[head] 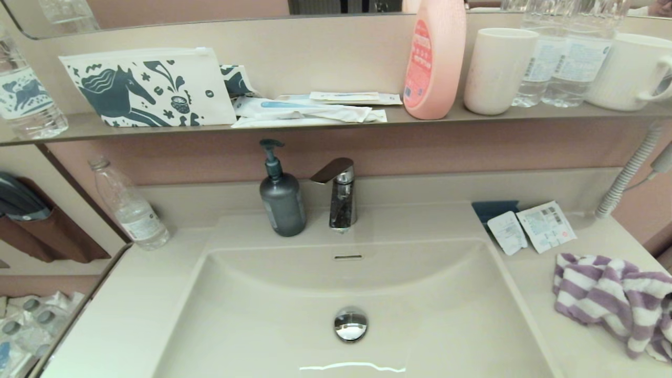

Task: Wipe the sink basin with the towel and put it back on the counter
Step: Pick up the cloth

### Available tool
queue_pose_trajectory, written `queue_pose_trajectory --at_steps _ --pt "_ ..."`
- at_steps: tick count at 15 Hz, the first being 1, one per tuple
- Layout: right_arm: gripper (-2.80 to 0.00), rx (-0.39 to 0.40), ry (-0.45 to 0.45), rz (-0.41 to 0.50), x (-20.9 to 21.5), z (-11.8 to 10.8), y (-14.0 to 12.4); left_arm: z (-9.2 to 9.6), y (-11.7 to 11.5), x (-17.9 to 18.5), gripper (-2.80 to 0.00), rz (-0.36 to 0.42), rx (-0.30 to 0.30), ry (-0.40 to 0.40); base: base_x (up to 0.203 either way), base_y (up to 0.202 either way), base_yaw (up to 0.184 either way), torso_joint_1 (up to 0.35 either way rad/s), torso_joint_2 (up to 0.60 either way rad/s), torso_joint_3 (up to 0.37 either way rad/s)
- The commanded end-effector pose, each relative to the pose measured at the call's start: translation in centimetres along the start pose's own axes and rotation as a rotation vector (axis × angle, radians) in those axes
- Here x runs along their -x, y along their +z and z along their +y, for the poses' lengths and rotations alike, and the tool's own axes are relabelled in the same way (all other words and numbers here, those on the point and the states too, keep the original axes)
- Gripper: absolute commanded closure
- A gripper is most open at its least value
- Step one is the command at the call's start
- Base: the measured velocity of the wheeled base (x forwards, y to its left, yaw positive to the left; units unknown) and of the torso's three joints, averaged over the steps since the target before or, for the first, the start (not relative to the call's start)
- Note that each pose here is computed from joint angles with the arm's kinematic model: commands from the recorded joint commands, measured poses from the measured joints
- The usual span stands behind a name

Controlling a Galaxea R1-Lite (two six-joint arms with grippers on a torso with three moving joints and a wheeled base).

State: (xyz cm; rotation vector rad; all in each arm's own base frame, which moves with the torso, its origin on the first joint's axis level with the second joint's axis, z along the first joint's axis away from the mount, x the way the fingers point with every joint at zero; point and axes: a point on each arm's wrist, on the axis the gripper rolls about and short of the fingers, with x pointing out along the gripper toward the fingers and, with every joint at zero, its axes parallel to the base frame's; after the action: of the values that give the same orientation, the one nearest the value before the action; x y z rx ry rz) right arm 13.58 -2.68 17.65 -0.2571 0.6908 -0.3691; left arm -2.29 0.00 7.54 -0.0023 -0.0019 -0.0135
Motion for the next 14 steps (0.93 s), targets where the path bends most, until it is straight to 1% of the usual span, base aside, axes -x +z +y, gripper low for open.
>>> queue_pose_trajectory --at_steps 1,3,8,10,12,14 --pt "-2.80 0.026 0.011 0.065 -1.6 0.3 0.3 0.0 0.0 0.0 0.00 0.002 0.001 0.000 0.000 0.000 0.000 0.000 0.00 0.000" --pt "-2.80 0.032 0.048 0.104 -2.7 0.4 0.4 0.0 0.0 0.0 0.00 0.002 0.001 0.000 0.000 0.000 0.000 0.000 0.00 0.000" --pt "-2.80 -0.008 0.106 0.220 -7.1 -0.9 0.8 0.0 0.0 0.0 0.00 0.002 0.001 0.000 0.000 0.000 0.000 0.000 0.00 0.000" --pt "-2.80 -0.021 0.160 0.231 -8.6 -1.1 1.4 0.0 0.0 0.0 0.00 0.002 0.001 0.000 0.000 0.000 0.000 0.000 0.00 0.000" --pt "-2.80 -0.025 0.165 0.230 -9.8 -1.4 2.2 0.0 0.0 0.0 0.00 0.002 0.001 0.000 0.000 0.000 0.000 0.000 0.00 0.000" --pt "-2.80 -0.024 0.168 0.254 -11.5 -1.5 2.5 0.0 0.0 0.0 0.00 0.002 0.001 -0.001 0.000 0.000 0.000 0.000 0.00 0.000"
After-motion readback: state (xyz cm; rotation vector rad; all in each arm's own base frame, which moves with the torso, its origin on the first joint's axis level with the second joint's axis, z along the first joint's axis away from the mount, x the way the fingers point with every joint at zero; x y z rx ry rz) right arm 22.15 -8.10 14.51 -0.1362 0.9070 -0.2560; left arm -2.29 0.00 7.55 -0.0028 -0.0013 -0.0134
